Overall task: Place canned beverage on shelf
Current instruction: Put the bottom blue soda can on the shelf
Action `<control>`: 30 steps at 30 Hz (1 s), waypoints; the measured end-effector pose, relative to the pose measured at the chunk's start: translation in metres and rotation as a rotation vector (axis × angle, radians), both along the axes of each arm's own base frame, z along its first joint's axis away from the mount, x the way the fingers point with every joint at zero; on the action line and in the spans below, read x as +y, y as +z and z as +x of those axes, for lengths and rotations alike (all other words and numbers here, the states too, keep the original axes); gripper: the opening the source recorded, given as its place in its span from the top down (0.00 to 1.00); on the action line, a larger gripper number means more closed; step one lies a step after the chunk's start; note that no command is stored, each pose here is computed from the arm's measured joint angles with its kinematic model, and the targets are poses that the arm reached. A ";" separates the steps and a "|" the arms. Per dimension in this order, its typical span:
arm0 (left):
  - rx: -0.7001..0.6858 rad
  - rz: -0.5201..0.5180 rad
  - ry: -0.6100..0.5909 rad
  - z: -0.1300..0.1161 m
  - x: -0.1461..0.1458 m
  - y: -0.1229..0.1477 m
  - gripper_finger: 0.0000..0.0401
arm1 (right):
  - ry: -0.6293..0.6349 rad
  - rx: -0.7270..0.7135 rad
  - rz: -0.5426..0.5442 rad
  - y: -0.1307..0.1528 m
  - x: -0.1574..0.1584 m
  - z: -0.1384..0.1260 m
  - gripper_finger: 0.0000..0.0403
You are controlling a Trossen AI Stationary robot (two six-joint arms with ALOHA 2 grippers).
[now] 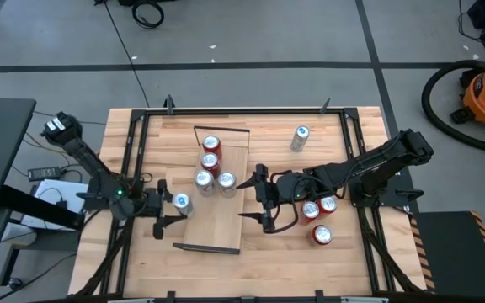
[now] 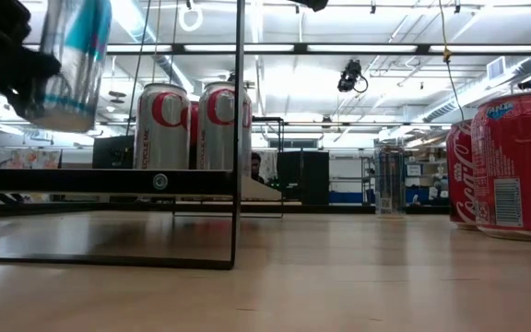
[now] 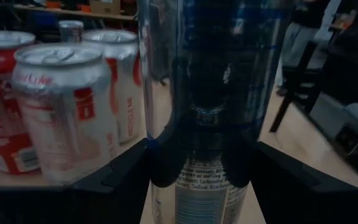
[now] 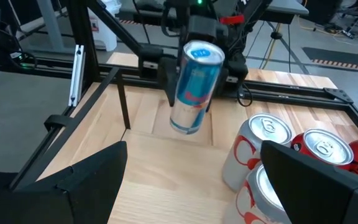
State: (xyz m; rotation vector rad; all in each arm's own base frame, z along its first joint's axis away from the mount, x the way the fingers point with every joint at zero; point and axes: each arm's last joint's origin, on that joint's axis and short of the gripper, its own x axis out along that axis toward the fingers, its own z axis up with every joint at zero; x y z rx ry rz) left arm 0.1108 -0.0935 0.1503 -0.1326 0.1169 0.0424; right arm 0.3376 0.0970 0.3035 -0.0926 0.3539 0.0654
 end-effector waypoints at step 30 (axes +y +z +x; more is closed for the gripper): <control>0.030 0.067 -0.066 0.044 0.027 -0.015 0.40 | 0.017 -0.027 0.018 -0.012 -0.002 0.000 0.06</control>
